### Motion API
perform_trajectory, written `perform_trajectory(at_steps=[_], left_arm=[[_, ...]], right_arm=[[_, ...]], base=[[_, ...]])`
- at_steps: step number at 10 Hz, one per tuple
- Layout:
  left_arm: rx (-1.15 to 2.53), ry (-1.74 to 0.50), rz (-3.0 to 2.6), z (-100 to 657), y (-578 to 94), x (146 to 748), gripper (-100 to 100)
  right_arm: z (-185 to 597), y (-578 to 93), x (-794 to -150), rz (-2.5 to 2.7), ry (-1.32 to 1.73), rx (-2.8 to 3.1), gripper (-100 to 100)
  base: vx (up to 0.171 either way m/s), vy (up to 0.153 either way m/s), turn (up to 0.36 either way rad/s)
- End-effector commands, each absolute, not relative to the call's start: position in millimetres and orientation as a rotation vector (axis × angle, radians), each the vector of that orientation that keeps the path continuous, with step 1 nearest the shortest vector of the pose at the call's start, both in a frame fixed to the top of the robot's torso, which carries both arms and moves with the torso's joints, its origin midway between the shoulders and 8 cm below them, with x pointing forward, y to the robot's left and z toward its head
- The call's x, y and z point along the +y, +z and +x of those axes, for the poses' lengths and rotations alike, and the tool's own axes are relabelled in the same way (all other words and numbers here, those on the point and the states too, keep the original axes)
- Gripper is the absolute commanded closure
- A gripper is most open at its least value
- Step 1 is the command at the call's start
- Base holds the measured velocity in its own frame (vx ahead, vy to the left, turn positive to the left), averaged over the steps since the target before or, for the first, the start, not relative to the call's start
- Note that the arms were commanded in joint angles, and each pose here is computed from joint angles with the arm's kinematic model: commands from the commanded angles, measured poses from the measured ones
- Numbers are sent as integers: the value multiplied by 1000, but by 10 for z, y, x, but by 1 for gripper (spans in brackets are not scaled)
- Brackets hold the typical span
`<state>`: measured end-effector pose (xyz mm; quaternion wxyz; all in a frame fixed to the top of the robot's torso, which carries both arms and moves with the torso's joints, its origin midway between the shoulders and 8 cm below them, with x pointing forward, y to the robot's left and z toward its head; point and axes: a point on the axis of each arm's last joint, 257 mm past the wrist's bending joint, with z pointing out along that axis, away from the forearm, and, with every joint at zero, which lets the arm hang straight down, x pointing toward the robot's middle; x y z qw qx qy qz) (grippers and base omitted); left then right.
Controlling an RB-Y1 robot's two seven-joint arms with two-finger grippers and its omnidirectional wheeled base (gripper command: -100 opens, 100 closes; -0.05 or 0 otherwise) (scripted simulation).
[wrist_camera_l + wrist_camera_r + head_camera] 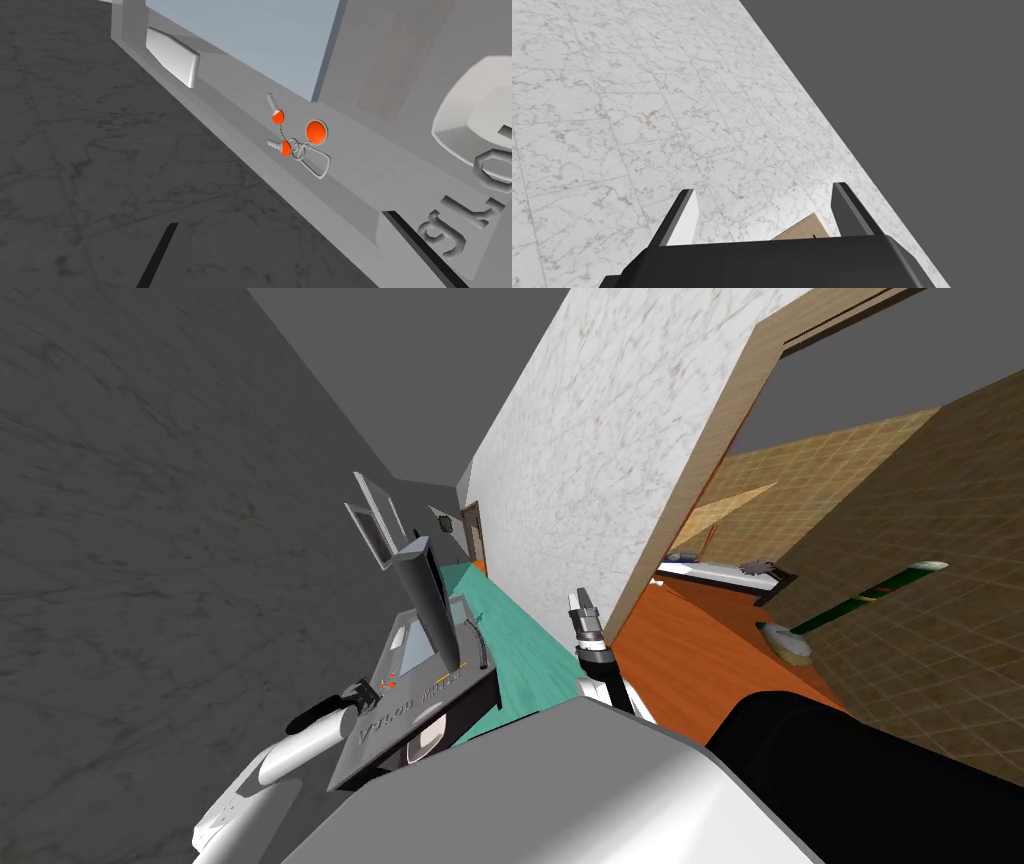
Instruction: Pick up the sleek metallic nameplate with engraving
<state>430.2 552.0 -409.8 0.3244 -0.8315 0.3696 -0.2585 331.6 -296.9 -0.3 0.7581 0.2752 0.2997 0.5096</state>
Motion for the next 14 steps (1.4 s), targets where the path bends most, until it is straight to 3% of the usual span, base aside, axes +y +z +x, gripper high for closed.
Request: perform_trajectory(at_steps=[1, 14], left_arm=[[962, -651, -2211, 4211, -4204, 5564, -100], [722, -345, -2680, 3250, -5041, 5783, -100]], right_arm=[[3316, -3, -2969, 600, 1110, 653, 0], [3316, -3, -2969, 600, 1110, 653, 0]], base=[[-15, 14, 13], [-21, 25, -180]])
